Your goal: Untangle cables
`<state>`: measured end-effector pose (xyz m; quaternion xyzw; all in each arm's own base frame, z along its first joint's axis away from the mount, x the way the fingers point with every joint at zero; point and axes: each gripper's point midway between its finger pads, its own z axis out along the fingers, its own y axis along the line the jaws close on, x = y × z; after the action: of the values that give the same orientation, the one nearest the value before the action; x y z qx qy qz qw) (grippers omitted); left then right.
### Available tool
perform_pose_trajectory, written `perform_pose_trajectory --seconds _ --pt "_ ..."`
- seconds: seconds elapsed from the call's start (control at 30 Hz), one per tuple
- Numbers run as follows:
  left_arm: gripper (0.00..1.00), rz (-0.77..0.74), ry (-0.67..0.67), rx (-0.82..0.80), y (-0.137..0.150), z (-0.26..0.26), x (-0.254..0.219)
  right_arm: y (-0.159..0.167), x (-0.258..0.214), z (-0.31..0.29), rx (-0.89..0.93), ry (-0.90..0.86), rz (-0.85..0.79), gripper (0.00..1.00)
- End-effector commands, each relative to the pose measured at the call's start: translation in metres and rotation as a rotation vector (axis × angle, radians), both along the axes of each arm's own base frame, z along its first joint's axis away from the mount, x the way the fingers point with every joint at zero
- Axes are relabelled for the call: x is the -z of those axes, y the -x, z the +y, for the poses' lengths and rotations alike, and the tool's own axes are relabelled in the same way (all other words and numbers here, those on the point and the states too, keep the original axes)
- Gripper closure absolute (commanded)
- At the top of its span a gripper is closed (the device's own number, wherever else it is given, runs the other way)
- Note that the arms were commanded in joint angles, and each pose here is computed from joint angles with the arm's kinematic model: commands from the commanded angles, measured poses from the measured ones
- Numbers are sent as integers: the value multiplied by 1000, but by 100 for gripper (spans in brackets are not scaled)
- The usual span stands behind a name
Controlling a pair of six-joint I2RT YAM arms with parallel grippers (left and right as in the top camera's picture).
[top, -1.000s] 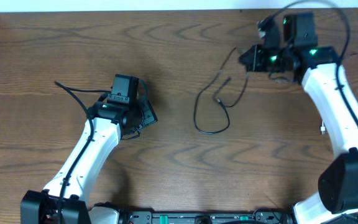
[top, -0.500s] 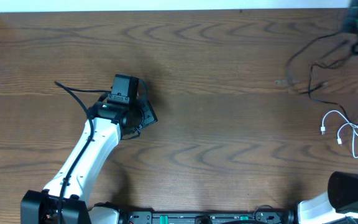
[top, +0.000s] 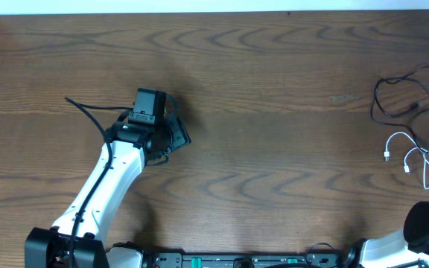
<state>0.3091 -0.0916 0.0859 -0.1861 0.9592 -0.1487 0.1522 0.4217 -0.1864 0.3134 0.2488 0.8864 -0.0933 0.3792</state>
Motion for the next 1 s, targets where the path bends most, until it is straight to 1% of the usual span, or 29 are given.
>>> perform_pose_trajectory --seconds 0.0,0.03,0.1,0.13,0.2,0.3,0.33,0.37,0.43,0.47,0.57,0.6,0.63,0.67,0.77,0.83,0.9,0.97 --pt "35 -56 64 66 -10 -18 -10 -24 -10 100 -413 -364 -136 3" --pt "35 -85 84 92 -14 -25 -14 -24 -13 111 -457 -399 -148 2" --pt "34 -157 147 161 -24 -43 -26 -23 -20 146 -602 -468 -167 1" --pt "33 -204 188 202 -30 -56 -35 -21 -21 162 -665 -479 -160 1" --pt "32 -279 233 264 -37 -74 -49 -17 -15 180 -725 -459 -123 1" --pt "28 -355 220 353 -40 -93 -60 -12 6 203 -783 -378 -24 1" --pt "26 -369 192 373 -40 -96 -60 -11 13 205 -772 -353 6 1" --pt "25 -370 120 372 -40 -94 -58 -9 33 204 -720 -273 94 1" --pt "23 -356 14 345 -41 -81 -54 -5 57 201 -658 -201 187 1" --pt "23 -336 -67 320 -42 -68 -54 1 78 199 -591 -165 257 1" --pt "23 -286 -242 242 -41 -34 -59 14 107 199 -535 -140 353 1" --pt "23 -243 -331 211 -36 -16 -64 23 123 202 -532 -155 402 1" --pt "16 -208 -360 211 -29 -10 -66 30 132 203 -513 -175 434 1" --pt "12 -166 -373 219 -20 -6 -66 41 142 204 -481 -210 476 1" --pt "12 -13 -399 210 12 7 -58 59 159 211 -471 -283 535 1" --pt "11 119 -418 192 41 21 -50 76 174 214 -476 -317 564 1" --pt "11 134 -402 209 51 20 -52 88 181 214 -475 -314 553 1" --pt "11 99 -393 204 53 21 -59 98 184 212 -461 -302 510 1"
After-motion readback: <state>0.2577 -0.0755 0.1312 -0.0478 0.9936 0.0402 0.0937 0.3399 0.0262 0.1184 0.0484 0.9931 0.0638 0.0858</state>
